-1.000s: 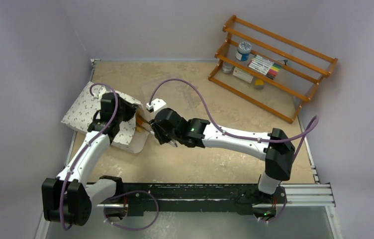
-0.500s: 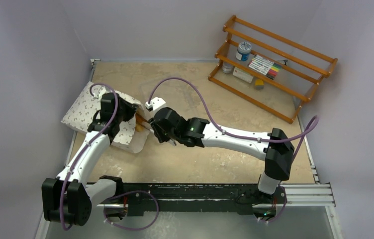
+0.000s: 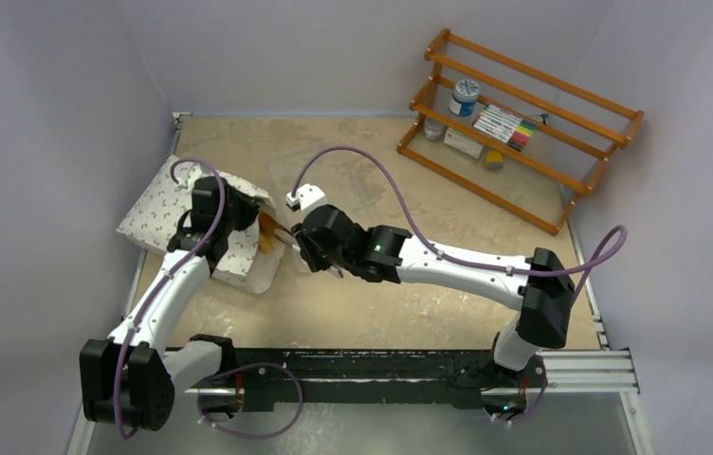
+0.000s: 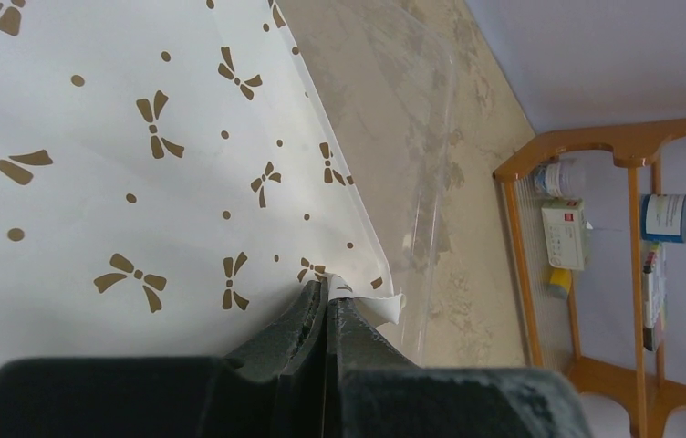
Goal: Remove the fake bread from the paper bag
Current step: Take out the fake bread from the paper bag.
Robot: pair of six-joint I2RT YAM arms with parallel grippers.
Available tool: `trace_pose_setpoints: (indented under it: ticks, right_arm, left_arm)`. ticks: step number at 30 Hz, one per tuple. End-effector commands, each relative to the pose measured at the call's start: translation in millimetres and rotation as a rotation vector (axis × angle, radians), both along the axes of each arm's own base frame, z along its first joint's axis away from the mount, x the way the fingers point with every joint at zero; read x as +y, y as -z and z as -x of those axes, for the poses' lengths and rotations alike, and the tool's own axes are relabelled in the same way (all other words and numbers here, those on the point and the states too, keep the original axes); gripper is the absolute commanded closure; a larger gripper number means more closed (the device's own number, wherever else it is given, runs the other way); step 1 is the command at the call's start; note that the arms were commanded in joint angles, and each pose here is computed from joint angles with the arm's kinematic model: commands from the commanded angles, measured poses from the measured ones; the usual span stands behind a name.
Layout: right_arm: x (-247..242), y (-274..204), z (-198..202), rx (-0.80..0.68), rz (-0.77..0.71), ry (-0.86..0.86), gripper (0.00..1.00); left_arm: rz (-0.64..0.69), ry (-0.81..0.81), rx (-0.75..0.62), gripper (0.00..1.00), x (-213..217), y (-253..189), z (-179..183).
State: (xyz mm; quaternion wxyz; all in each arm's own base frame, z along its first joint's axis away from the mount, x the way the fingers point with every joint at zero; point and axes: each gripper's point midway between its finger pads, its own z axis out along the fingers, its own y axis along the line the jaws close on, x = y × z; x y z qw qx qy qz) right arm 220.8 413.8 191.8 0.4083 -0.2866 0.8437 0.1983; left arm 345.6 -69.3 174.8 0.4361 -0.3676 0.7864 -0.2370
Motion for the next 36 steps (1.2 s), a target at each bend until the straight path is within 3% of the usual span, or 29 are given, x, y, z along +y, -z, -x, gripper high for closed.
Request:
trace_pose_setpoints:
  ticks: [1,17,36]
  right_arm:
    - [-13,-43,-2,-0.061,-0.098,0.045,1.00]
    - [-44,-29,23,-0.010,-0.073,-0.003,1.00]
    - [-61,-58,22,-0.040,-0.101,0.047,1.00]
  left_arm:
    - [0.025,-0.054,-0.088,1.00,7,-22,-17]
    - [0.055,-0.089,-0.113,1.00,7,-23,-39]
    - [0.053,-0.115,-0.116,1.00,11,-27,-33]
